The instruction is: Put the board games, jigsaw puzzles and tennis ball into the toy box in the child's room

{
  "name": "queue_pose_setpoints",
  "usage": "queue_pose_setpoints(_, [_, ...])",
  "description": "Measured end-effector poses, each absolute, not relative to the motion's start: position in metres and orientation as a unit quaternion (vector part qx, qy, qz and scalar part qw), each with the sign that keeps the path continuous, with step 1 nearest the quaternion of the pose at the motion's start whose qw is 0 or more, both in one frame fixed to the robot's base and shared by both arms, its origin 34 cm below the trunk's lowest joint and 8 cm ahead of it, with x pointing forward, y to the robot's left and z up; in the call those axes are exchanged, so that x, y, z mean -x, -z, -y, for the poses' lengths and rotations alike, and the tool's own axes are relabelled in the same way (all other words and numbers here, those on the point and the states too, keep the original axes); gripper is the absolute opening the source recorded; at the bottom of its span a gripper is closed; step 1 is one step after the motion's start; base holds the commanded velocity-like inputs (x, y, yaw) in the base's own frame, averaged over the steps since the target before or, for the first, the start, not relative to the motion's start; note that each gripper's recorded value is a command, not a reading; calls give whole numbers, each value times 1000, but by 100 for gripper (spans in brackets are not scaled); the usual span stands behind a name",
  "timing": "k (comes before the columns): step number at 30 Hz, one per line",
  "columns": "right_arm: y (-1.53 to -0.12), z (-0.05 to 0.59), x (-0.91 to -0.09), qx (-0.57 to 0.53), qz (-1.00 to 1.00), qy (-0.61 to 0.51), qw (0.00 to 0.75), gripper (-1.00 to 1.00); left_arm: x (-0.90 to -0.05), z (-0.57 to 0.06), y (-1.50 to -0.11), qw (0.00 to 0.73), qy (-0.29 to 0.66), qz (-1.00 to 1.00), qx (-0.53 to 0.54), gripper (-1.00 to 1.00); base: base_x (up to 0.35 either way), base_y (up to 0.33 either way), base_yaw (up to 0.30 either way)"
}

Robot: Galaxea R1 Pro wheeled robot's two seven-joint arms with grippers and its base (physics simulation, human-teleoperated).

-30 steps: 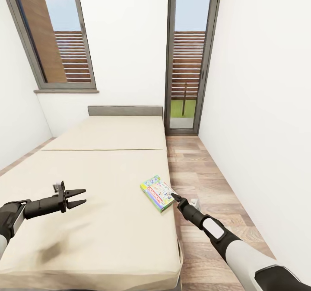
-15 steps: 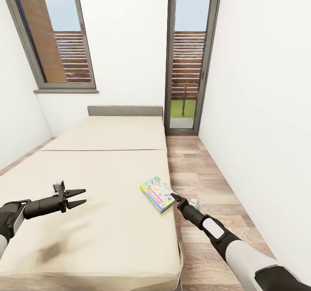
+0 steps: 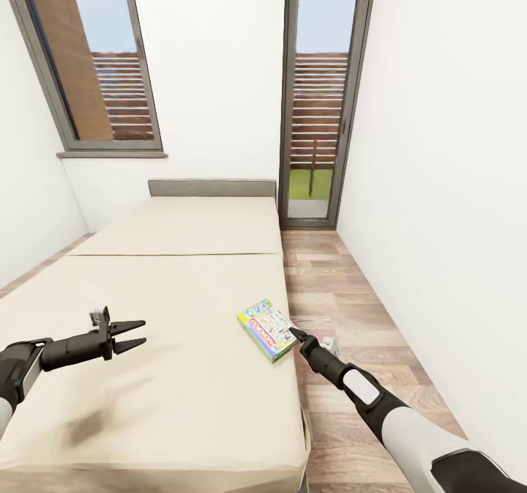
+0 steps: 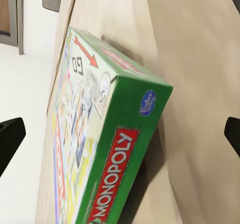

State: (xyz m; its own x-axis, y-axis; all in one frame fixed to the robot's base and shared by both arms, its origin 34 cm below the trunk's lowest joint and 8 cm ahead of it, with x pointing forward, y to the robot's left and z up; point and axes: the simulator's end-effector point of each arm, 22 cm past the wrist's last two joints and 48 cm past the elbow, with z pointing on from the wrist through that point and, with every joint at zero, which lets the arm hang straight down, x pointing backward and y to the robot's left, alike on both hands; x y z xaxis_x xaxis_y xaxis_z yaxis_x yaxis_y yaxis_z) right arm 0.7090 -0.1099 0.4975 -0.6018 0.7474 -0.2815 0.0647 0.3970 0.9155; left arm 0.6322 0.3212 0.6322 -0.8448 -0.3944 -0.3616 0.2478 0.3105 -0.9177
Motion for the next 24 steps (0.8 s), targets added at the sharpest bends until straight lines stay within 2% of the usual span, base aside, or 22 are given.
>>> queue_pose_setpoints(24, [-497,109,-709,-267,-757,-478,356,100,-632,-321,-632,279,582,-762,42,100,12,0,0])
